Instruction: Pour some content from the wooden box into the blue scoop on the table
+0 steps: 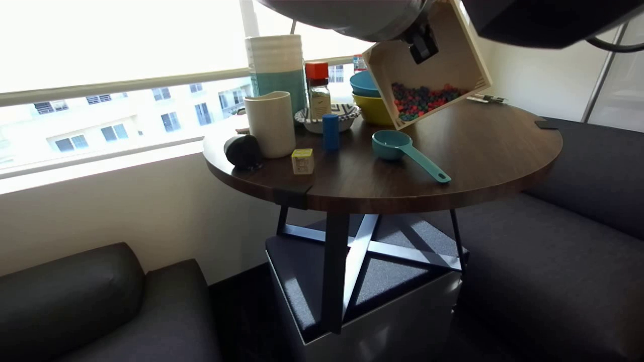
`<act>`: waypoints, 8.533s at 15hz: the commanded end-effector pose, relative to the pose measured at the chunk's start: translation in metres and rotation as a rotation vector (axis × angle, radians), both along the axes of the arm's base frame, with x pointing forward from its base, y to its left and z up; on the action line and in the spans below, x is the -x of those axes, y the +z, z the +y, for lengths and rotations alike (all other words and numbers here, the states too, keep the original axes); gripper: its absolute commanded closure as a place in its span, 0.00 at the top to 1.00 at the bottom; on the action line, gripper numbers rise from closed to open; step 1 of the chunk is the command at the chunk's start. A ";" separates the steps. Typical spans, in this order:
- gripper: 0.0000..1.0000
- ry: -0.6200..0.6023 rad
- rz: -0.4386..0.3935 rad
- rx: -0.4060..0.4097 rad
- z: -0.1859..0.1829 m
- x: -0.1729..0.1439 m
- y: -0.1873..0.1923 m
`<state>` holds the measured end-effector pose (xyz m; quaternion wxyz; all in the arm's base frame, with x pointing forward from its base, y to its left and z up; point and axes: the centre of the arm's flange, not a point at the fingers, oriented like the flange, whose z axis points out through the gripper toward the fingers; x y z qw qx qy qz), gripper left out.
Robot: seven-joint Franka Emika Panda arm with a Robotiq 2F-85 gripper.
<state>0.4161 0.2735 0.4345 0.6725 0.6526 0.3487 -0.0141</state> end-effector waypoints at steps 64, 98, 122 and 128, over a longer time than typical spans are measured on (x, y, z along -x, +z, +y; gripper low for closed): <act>0.01 -0.063 -0.018 -0.058 -0.018 0.012 0.020; 0.01 -0.624 -0.293 -0.755 -0.137 0.043 0.032; 0.01 -0.953 -0.446 -1.243 -0.224 0.067 -0.005; 0.01 -0.977 -0.437 -1.296 -0.235 0.067 -0.015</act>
